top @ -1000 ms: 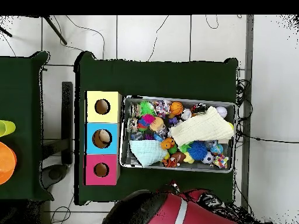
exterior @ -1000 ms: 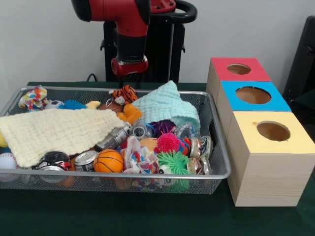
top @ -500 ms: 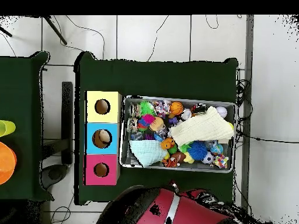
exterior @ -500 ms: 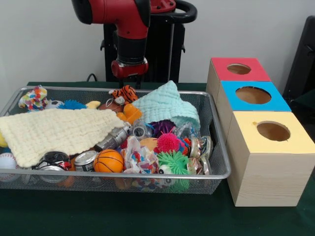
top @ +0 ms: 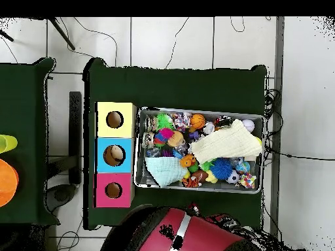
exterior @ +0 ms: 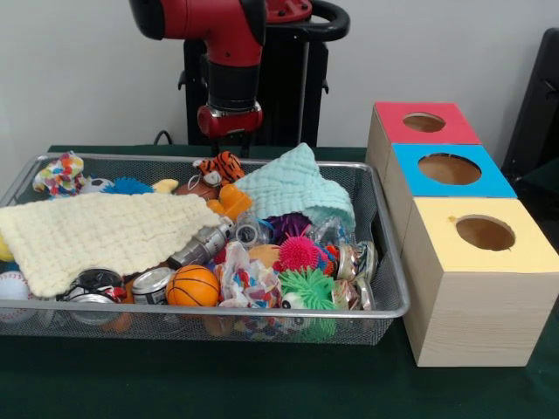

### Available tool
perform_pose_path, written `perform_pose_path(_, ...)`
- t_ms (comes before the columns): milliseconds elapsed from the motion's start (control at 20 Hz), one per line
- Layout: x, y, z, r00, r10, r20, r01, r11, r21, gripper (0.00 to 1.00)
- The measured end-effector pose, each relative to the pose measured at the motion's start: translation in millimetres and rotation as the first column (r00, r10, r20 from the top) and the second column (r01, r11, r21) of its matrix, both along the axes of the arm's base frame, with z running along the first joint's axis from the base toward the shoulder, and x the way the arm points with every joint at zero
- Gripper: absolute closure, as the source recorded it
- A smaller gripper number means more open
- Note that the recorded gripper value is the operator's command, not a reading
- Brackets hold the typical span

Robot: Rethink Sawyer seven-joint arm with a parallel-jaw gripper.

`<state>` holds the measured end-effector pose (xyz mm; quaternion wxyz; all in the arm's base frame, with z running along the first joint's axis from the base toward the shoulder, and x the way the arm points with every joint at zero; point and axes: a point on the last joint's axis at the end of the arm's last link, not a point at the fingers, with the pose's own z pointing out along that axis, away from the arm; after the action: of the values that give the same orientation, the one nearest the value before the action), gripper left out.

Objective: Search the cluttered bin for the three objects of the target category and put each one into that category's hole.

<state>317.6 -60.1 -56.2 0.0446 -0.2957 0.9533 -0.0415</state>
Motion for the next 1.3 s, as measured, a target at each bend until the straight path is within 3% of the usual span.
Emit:
perform_pose_path(700,12.1,-15.8,12.0,0.9989,-0.023,0.04,0.024,0.9996,-0.012,0.0)
perform_pose_path(950,25.2,-14.0,34.1,0.9975,-0.037,0.06,0.039,0.999,-0.022,0.0)
perform_pose_path(1300,34.2,-9.2,80.7,0.9951,-0.095,0.027,0.096,0.9948,-0.035,0.0)
